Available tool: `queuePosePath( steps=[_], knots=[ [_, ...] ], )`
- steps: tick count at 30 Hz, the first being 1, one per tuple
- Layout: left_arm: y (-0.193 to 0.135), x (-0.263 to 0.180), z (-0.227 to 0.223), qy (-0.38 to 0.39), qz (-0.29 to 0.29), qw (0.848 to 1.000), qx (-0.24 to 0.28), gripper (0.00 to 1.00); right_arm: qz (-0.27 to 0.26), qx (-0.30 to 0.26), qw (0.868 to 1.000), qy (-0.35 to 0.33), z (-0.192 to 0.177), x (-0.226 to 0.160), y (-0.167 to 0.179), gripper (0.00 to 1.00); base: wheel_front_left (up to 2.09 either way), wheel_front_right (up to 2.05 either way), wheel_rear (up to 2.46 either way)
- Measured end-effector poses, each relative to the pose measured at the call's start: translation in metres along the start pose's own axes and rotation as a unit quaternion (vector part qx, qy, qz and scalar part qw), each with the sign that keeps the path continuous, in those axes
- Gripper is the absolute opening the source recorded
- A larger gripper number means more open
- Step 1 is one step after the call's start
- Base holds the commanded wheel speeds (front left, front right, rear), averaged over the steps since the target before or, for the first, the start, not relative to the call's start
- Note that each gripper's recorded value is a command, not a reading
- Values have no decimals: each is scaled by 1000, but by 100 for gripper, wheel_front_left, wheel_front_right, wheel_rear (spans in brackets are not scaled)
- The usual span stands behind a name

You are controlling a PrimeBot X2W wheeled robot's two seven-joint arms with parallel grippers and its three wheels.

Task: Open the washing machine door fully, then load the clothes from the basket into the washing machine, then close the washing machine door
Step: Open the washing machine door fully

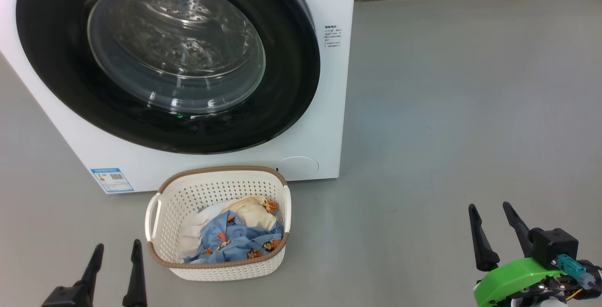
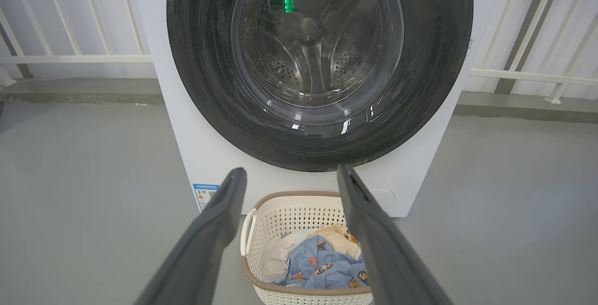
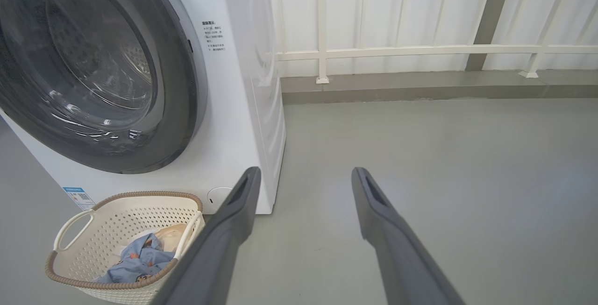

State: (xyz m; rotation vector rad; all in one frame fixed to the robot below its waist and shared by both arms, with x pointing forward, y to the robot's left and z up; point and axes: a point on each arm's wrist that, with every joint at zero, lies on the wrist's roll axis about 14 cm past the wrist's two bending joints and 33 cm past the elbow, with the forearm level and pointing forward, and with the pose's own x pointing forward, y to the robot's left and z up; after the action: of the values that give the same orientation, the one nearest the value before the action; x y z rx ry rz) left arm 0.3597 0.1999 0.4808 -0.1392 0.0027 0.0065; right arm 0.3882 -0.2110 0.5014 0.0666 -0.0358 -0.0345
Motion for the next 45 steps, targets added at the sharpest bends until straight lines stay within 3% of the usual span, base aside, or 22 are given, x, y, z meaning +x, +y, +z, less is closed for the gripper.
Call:
queuePosePath(
  steps=[19, 31, 34, 45],
  knots=[
    [-2, 1, 7, -12, -2, 1000, 3, 100, 0, 7, 1000, -4, 0, 2, 1, 100, 0, 0, 0],
    [-7, -4, -1, -1, -7, 1000, 1, 100, -5, 75, 995, -61, 35, 26, 3, 100, 0, 0, 0],
    [-8, -4, -2, 1, -8, 1000, 1, 100, -7, 117, 989, -85, 51, 36, 3, 100, 0, 0, 0],
    [-9, -3, -14, 19, -9, 1000, 1, 100, -9, 289, 949, -129, 86, 73, 1, 100, 0, 0, 0]
  ],
)
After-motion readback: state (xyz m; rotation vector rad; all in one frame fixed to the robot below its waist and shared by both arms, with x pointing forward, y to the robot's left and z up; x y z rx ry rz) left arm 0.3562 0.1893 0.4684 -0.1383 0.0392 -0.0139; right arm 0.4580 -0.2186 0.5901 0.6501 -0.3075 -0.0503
